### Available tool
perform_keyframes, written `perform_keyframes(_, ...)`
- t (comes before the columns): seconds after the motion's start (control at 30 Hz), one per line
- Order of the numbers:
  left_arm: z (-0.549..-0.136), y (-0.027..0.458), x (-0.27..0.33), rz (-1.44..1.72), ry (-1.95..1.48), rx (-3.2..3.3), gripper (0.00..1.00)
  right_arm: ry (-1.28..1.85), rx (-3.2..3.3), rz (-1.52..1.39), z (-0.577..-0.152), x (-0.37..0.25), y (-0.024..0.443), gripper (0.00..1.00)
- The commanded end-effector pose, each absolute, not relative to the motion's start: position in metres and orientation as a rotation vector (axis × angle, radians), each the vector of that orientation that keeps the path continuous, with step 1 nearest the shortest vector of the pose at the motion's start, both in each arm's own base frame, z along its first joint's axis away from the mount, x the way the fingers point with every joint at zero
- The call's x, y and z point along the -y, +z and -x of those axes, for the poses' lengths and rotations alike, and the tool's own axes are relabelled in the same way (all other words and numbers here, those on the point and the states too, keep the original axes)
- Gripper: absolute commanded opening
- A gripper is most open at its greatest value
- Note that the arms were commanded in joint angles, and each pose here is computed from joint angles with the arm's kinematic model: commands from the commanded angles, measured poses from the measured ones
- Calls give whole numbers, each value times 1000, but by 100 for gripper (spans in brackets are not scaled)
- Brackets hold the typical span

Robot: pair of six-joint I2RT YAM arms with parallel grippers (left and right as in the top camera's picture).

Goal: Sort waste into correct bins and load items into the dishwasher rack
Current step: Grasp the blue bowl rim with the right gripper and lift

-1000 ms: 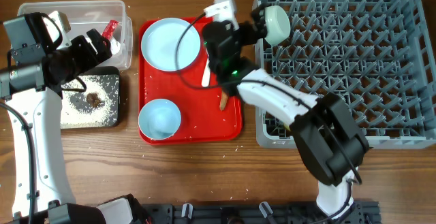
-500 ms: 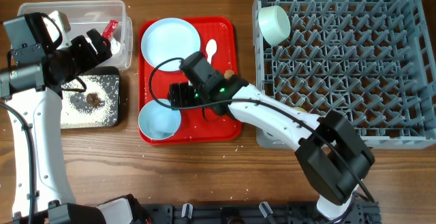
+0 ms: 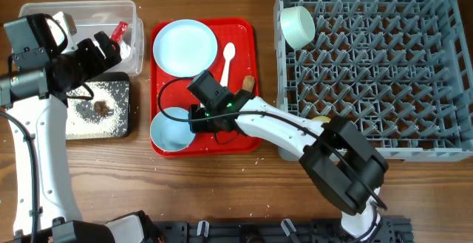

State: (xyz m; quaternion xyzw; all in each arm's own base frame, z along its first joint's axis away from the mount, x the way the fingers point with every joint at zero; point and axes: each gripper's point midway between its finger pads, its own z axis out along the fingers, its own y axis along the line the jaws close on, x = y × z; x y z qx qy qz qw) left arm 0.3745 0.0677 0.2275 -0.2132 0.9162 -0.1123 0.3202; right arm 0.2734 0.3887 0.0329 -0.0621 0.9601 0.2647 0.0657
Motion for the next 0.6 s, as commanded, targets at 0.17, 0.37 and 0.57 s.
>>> perform_keyframes(0.17,-375,238,-71,535,-277,-2383,100,722,-2870,177,-281,-379,37,4)
perform_keyframes(0.37,-375,238,-71,534,-277,-2383,100,446,-2685,133,-307,-331,96,4)
perform_keyframes(0.57,-375,238,-71,534,-277,-2383,100,172,-2551,-112,-328,-237,159,4)
